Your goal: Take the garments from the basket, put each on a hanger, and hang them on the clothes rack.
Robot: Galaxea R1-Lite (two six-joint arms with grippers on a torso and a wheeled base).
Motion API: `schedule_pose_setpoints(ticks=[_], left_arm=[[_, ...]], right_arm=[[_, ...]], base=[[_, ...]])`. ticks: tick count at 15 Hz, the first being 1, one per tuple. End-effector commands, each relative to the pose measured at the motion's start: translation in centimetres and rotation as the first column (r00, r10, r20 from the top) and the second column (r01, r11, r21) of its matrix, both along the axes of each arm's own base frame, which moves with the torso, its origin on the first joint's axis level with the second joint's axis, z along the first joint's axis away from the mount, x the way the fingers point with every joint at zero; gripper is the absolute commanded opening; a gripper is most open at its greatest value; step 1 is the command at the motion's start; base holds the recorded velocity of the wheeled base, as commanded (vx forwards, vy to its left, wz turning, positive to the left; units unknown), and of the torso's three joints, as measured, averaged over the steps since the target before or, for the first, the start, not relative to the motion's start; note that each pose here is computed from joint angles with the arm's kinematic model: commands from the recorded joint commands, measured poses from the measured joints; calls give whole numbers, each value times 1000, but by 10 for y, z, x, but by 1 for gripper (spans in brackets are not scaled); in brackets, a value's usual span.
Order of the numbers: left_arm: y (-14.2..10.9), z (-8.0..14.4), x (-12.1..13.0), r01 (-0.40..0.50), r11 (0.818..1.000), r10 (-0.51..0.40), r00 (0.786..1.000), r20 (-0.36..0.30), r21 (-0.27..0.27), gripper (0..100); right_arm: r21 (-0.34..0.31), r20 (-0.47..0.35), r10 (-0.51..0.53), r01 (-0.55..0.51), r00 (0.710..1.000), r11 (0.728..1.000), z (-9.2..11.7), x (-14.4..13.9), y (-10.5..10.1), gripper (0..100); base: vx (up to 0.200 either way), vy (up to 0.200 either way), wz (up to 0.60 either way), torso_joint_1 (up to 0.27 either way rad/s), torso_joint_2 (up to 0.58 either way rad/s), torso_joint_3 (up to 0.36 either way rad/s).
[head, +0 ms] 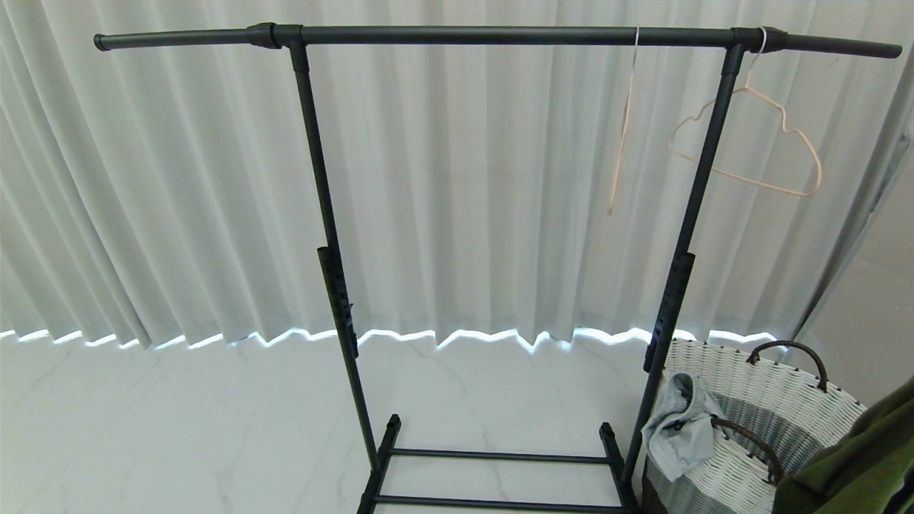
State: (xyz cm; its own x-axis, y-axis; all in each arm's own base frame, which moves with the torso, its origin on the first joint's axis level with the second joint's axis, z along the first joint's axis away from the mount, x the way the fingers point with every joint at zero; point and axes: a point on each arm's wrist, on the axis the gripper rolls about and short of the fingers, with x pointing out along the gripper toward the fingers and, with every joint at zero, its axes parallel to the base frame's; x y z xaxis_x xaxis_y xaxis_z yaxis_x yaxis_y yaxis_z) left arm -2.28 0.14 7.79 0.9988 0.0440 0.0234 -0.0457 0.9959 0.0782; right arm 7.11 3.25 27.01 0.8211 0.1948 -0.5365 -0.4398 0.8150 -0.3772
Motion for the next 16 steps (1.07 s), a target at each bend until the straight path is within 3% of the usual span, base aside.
schedule_pose_setpoints(ticks=[1,6,7,8,10,12,14,16], left_arm=[[0,0,0,0,1000,0,1000,-2,0,100],[0,3,0,10,1000,-9,1000,21,-23,100],[-1,21,-3,64,998,-63,996,60,-20,100],[-2,46,-2,151,988,-149,987,60,-40,100],[-4,103,17,212,976,-211,977,25,-56,100],[-9,148,52,363,931,-364,930,-42,-46,100],[-16,164,88,427,903,-429,894,-126,-43,100],[-35,176,134,496,865,-500,837,-222,-77,100]], right_arm=[[0,-26,46,-46,999,999,0,8,10,0],[47,11,65,-65,998,997,8,5,11,0],[50,15,69,-70,998,996,8,5,12,0],[55,23,77,-78,997,995,9,5,12,0],[77,61,103,-108,993,991,13,6,17,0],[93,91,133,-142,987,986,16,5,19,0],[110,120,133,-147,984,983,20,5,19,0],[147,176,125,-152,976,977,28,8,22,0]], base=[[0,0,0,0,0,0],[0,0,0,0,0,0],[0,0,0,0,0,0],[0,0,0,0,0,0],[0,0,0,0,0,0],[0,0,0,0,0,0],[0,0,0,0,0,0],[0,0,0,0,0,0]])
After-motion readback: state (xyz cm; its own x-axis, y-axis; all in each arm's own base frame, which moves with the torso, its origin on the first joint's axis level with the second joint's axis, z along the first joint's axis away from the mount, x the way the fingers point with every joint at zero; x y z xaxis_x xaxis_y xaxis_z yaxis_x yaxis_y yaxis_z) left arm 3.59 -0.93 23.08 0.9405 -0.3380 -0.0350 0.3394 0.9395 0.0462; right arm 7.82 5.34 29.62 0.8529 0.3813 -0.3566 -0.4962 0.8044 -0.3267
